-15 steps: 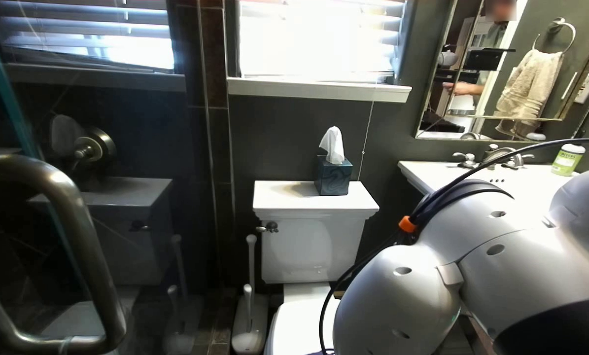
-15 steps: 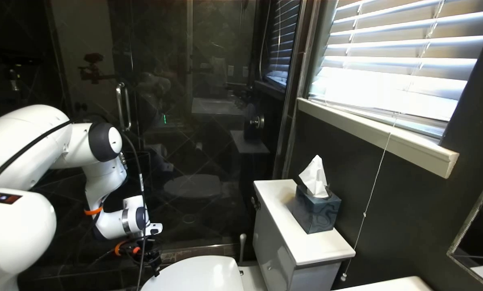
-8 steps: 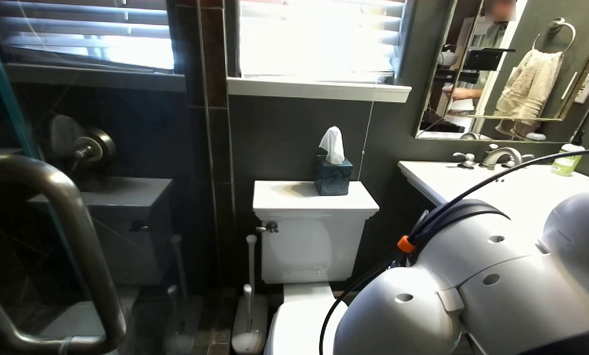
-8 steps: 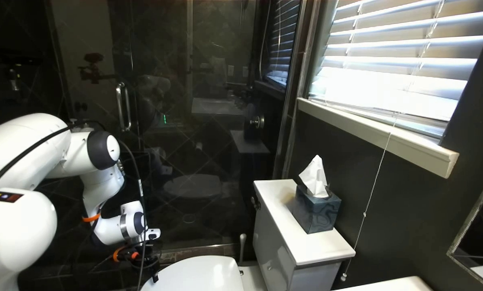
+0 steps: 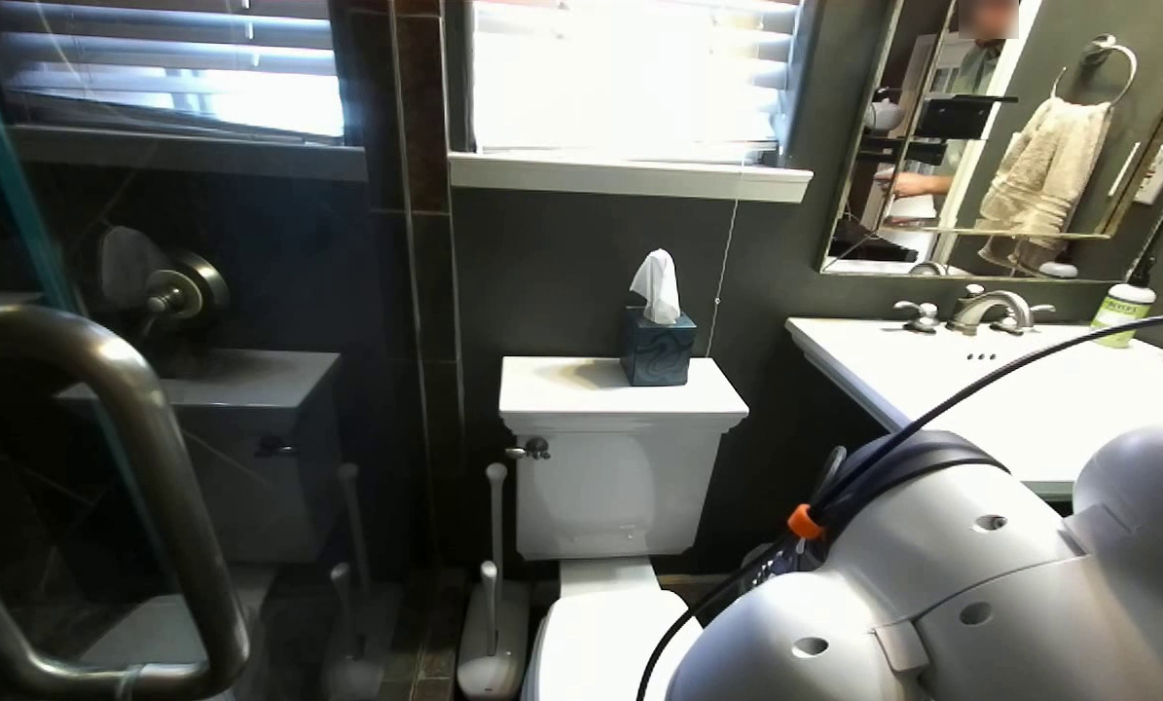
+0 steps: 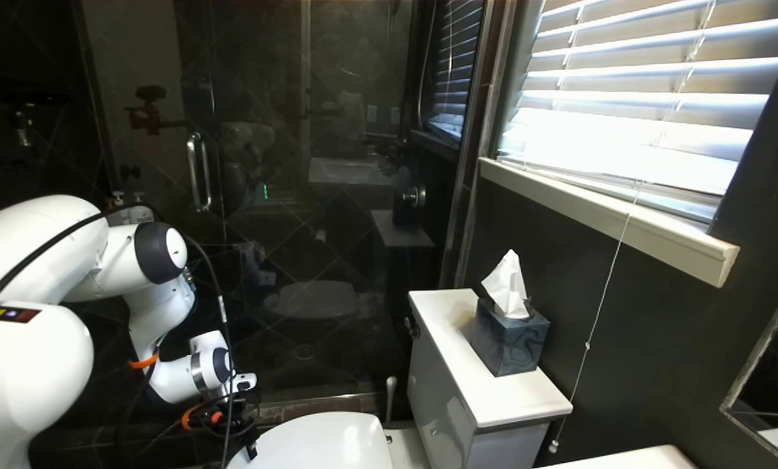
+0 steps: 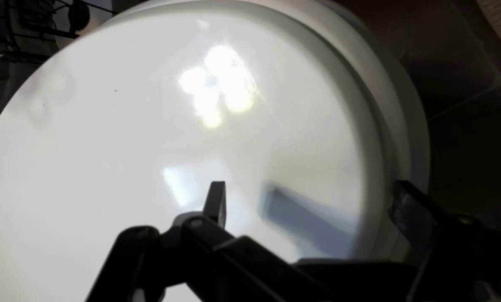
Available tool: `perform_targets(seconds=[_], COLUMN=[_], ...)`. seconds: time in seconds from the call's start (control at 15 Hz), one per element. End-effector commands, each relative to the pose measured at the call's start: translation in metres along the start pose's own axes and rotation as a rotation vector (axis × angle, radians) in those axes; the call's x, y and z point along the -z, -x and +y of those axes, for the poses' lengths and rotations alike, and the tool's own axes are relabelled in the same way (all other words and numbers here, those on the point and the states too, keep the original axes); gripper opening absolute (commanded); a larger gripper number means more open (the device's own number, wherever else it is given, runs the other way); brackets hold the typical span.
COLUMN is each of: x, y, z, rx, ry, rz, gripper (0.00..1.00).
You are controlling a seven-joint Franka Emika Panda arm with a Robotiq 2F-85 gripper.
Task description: Lift up the toilet lid
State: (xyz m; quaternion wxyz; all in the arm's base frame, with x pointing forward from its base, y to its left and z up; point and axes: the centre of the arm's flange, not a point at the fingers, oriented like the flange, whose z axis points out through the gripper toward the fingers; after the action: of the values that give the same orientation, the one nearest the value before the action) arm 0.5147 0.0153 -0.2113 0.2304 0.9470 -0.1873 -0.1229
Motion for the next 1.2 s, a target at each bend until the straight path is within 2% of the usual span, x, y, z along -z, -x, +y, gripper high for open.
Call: perform_targets(seconds=[0.0, 0.33, 0.67, 1.13], x=[-0.01, -0.015, -0.027, -0.042], y=[-0.008, -0.007, -0.006, -0.002], z=[-0.009, -0.009, -0.015, -0.023], rx=[0.009, 0.038, 0.062, -0.047], ry=[0.059, 0.098, 0.101, 0.084], rz=[0.015, -0.006, 0.034, 0.048], gripper=[1.0, 1.0, 1.0, 1.0])
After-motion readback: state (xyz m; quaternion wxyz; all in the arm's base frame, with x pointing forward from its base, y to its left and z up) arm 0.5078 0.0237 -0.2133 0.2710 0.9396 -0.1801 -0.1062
